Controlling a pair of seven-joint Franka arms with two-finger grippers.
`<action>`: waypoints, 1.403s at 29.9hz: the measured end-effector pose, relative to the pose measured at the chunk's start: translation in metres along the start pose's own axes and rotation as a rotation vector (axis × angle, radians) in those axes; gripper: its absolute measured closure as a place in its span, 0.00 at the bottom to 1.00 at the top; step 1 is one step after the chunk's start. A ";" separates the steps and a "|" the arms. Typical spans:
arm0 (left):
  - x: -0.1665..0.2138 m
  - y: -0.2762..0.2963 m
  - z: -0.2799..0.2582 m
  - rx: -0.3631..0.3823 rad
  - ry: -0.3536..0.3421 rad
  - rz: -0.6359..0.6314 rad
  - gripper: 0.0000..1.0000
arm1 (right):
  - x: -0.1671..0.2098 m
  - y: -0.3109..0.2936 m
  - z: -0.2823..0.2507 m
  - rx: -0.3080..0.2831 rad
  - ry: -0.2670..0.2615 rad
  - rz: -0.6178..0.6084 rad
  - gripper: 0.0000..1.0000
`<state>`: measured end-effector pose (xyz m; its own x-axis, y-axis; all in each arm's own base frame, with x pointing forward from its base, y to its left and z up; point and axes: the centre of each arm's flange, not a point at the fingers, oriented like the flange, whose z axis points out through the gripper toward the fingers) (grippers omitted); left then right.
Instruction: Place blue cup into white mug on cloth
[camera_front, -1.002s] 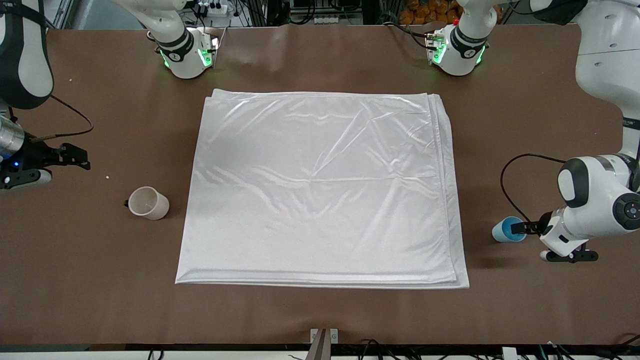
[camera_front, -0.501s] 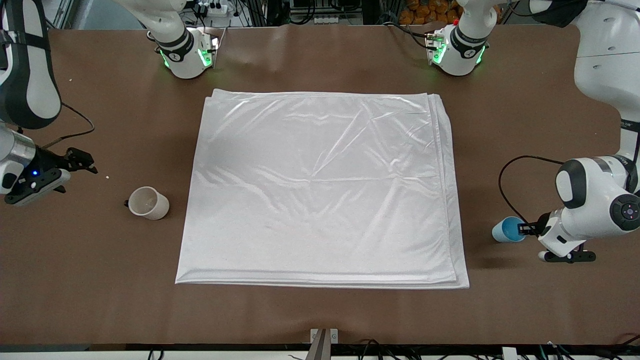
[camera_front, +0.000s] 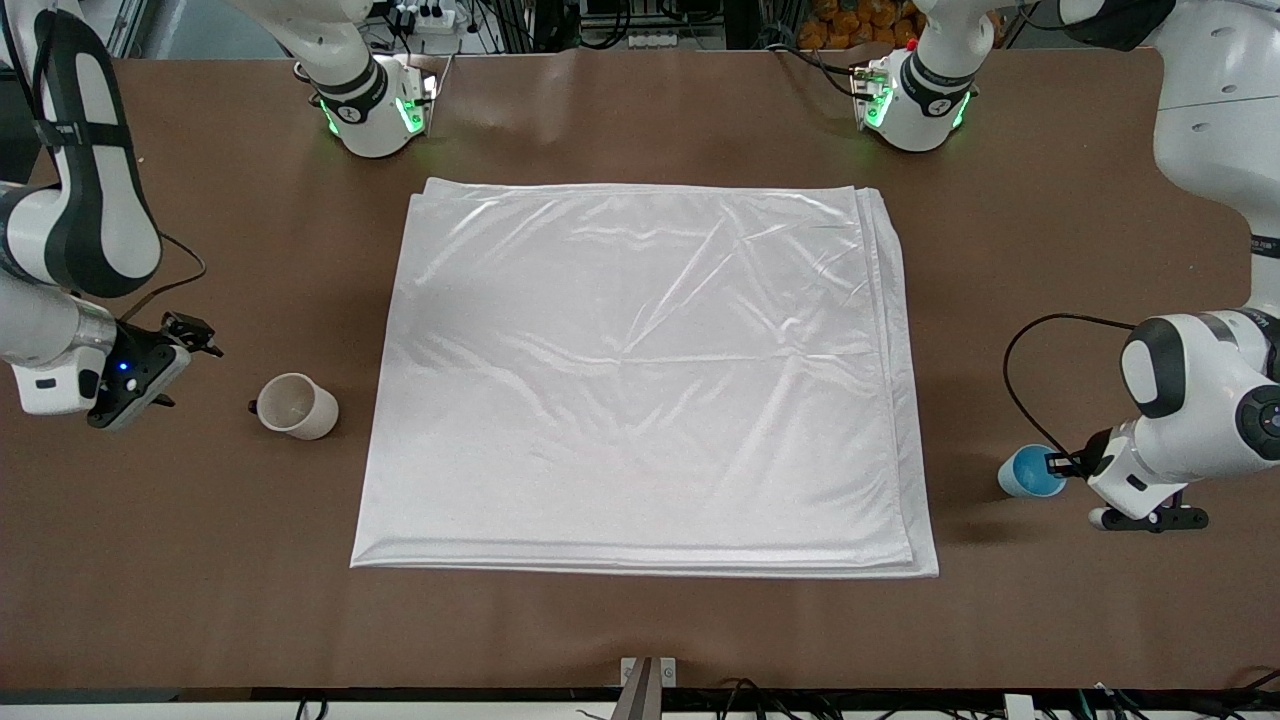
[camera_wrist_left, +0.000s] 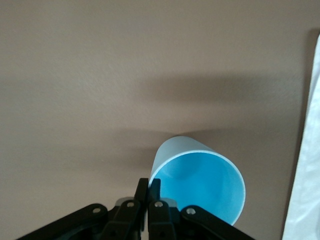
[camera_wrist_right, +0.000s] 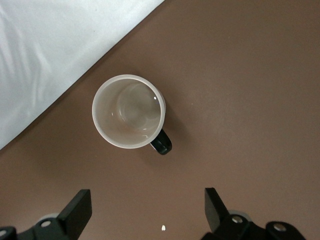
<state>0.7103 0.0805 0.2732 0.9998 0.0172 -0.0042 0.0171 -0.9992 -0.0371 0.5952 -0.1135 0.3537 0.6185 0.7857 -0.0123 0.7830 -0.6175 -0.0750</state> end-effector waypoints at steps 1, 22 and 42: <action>0.001 0.000 -0.005 0.001 0.007 0.000 0.96 | 0.003 0.000 0.004 -0.004 -0.002 -0.020 0.00; -0.007 0.069 -0.075 -0.051 -0.012 -0.103 0.96 | 0.018 0.012 0.054 -0.042 -0.033 -0.326 0.00; -0.023 0.176 -0.107 -0.128 -0.043 -0.236 0.96 | 0.012 0.022 0.095 -0.052 -0.036 -0.528 0.00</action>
<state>0.6909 -0.0997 0.3738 0.9670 0.2493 -0.0530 0.2531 -0.9637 0.0844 0.6132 -0.1139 0.2576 0.1372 0.9903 -0.0207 0.9900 -0.1378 -0.0312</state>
